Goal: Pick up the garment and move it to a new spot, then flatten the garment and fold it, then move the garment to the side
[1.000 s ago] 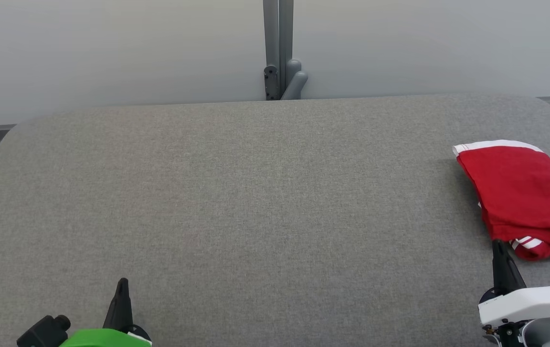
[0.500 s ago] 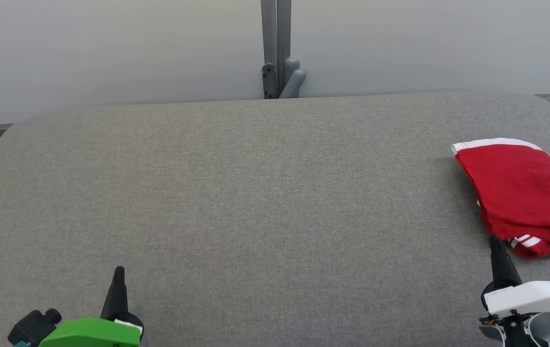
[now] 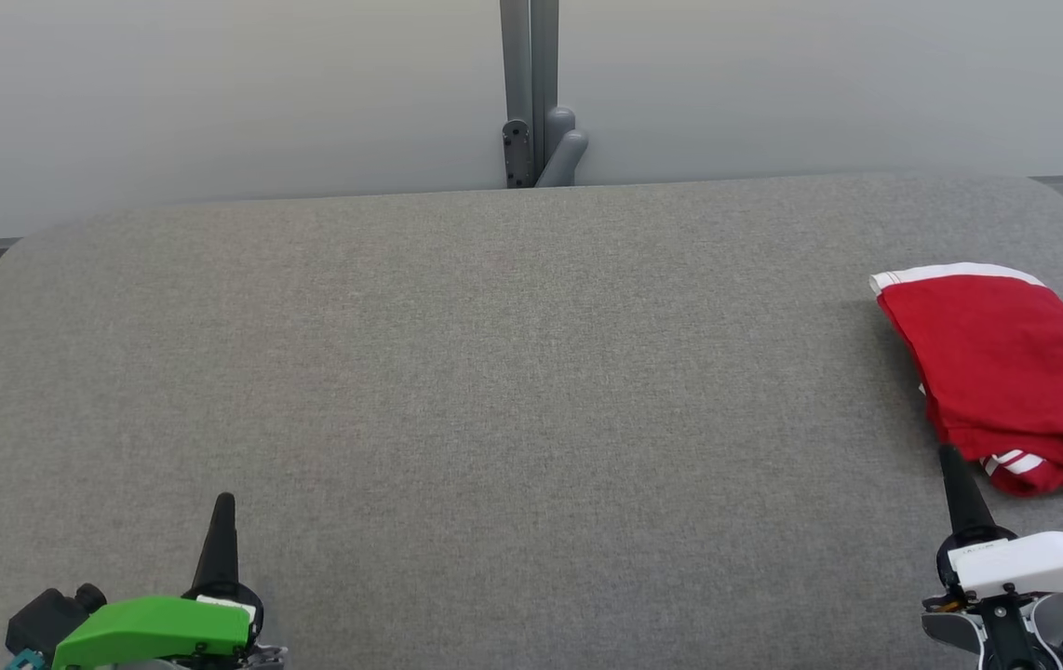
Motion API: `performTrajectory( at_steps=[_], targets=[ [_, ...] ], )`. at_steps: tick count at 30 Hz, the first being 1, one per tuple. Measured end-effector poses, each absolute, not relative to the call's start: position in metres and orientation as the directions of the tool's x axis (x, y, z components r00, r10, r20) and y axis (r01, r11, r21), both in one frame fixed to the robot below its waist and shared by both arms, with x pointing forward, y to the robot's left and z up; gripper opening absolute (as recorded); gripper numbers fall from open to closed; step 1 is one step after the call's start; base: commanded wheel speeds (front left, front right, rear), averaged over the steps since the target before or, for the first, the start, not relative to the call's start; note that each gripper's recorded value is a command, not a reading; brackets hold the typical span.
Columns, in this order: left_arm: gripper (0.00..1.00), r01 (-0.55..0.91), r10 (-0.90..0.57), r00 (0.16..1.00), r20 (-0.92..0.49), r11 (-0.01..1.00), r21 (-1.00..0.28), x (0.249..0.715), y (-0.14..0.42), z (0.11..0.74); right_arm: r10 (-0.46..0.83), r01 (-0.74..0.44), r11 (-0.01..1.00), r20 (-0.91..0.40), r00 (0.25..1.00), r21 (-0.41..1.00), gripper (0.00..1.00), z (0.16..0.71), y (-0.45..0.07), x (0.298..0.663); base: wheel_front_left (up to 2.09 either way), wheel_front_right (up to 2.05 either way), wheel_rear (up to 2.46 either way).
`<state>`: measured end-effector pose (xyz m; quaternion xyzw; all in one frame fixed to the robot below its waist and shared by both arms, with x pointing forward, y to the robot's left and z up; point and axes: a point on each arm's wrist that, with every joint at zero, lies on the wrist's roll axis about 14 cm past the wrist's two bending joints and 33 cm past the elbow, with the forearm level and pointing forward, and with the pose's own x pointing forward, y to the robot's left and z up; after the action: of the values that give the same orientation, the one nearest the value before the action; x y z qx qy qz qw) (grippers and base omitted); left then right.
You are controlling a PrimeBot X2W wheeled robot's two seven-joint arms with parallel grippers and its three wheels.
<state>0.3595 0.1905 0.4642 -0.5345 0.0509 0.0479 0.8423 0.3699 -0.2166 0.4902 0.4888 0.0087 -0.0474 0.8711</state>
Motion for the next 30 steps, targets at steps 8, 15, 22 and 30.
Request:
performTrajectory(
  at_steps=[8,15,22,30],
  targets=[
    [0.0,-0.121,0.018,0.992,-0.123,0.353,-0.928,0.364,0.19,0.469,-0.066,0.083,0.437,-0.06,0.996,0.895,0.0,0.491,-0.216,0.372,0.0,0.0,0.0],
    [0.0,-0.106,0.011,0.994,-0.108,0.296,-0.949,0.369,0.189,0.475,-0.059,0.072,0.367,-0.054,0.997,0.927,0.0,0.494,-0.215,0.374,0.0,0.0,0.0],
    [0.0,-0.091,0.003,0.996,-0.093,0.241,-0.966,0.372,0.188,0.48,-0.052,0.065,0.301,-0.051,0.997,0.951,0.0,0.494,-0.215,0.375,0.0,0.0,0.0],
    [0.0,-0.072,-0.003,0.997,-0.074,0.175,-0.982,0.377,0.188,0.486,-0.043,0.05,0.22,-0.041,0.998,0.974,0.0,0.497,-0.214,0.377,0.0,0.0,0.0]
  ],
)
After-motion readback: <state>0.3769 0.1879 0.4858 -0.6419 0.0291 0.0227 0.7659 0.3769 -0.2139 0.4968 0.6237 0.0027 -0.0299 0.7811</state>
